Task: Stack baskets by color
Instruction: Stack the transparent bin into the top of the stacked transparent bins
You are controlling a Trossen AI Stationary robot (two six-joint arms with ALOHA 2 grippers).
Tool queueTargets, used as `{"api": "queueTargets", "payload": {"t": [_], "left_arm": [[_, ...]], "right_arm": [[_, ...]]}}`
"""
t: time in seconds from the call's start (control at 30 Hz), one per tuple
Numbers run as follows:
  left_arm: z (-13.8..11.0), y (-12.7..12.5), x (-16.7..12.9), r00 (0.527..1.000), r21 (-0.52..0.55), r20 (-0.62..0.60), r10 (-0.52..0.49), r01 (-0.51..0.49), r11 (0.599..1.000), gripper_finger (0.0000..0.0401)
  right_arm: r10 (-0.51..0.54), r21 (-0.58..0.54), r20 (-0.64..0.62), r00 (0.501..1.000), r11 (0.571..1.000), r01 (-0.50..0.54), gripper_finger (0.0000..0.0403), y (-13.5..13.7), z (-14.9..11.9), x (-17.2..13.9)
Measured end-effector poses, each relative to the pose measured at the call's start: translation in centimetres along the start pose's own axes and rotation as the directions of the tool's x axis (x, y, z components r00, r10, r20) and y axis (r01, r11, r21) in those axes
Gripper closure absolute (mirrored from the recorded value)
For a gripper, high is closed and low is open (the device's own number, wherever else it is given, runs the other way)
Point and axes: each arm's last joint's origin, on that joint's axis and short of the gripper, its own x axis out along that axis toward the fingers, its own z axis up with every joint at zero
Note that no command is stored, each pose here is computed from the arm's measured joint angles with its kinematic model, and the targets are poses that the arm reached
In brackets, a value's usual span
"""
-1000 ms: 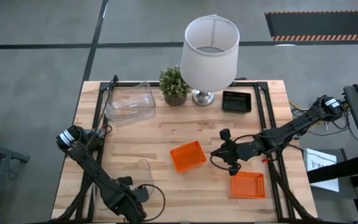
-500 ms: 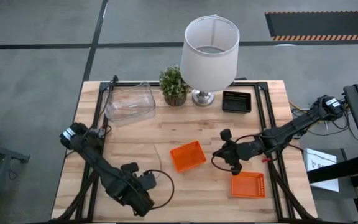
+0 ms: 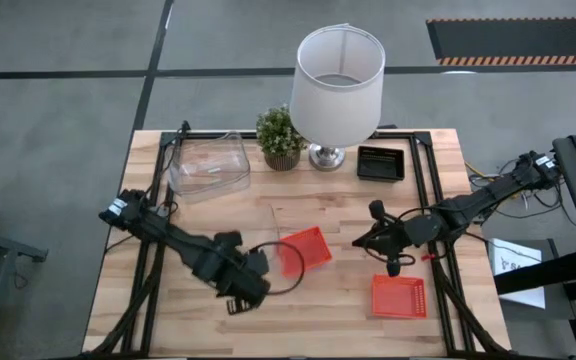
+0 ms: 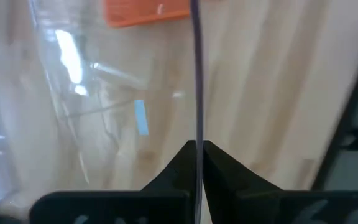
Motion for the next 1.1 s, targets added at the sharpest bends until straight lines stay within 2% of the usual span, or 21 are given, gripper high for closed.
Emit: {"api": "queueTargets", "payload": {"t": [0.13, 0.3, 0.47, 0.6, 0.73, 0.87, 0.97, 1.03, 1.1], "left_arm": [[1.0, 1.9, 0.1, 0.998, 0.023, -0.037, 0.047, -0.046, 0.999, 0.0401], [2.4, 3.7, 0.3, 0.998, 0.100, -0.031, 0.057, -0.054, 0.994, 0.0401], [3.7, 5.9, 0.0, 0.998, 0.126, -0.019, 0.064, -0.061, 0.990, 0.0401], [4.2, 7.6, -1.4, 0.996, 0.152, 0.041, 0.076, -0.082, 0.985, 0.0401], [3.7, 8.9, -3.8, 0.980, 0.194, 0.153, 0.126, -0.155, 0.969, 0.0401], [2.4, 10.5, -7.5, 0.935, 0.181, 0.304, 0.181, -0.243, 0.953, 0.0401], [1.2, 12.0, -10.0, 0.862, 0.136, 0.419, 0.286, -0.371, 0.919, 0.0401], [0.4, 13.0, -11.1, 0.819, 0.120, 0.462, 0.341, -0.438, 0.891, 0.0401], [0.1, 13.8, -11.7, 0.803, 0.122, 0.472, 0.364, -0.469, 0.875, 0.0401]], "right_arm": [[-0.007, -0.001, 0.020, 1.000, 1.000, 0.007, 0.0394, -0.1, -0.2, -0.7], [-0.011, -0.012, 0.020, 1.000, 1.000, 0.011, 0.0394, -0.1, -0.8, -1.0], [-0.014, -0.022, 0.025, 1.000, 1.000, 0.014, 0.0394, -0.1, -0.8, -1.1], [-0.015, -0.023, 0.028, 0.999, 1.000, 0.016, 0.0394, -0.1, -0.8, -1.2], [-0.015, -0.029, 0.028, 1.000, 0.999, 0.016, 0.0394, -0.1, -0.8, -1.2], [-0.016, -0.043, 0.028, 0.999, 0.999, 0.018, 0.0394, -0.1, -0.8, -1.2], [-0.017, -0.057, 0.029, 0.999, 0.998, 0.018, 0.0394, -0.1, -0.8, -1.2], [-0.017, -0.062, 0.028, 0.999, 0.998, 0.019, 0.0394, -0.1, -0.8, -1.2], [-0.018, -0.063, 0.028, 0.999, 0.998, 0.020, 0.0394, -0.1, -0.8, -1.2]]}}
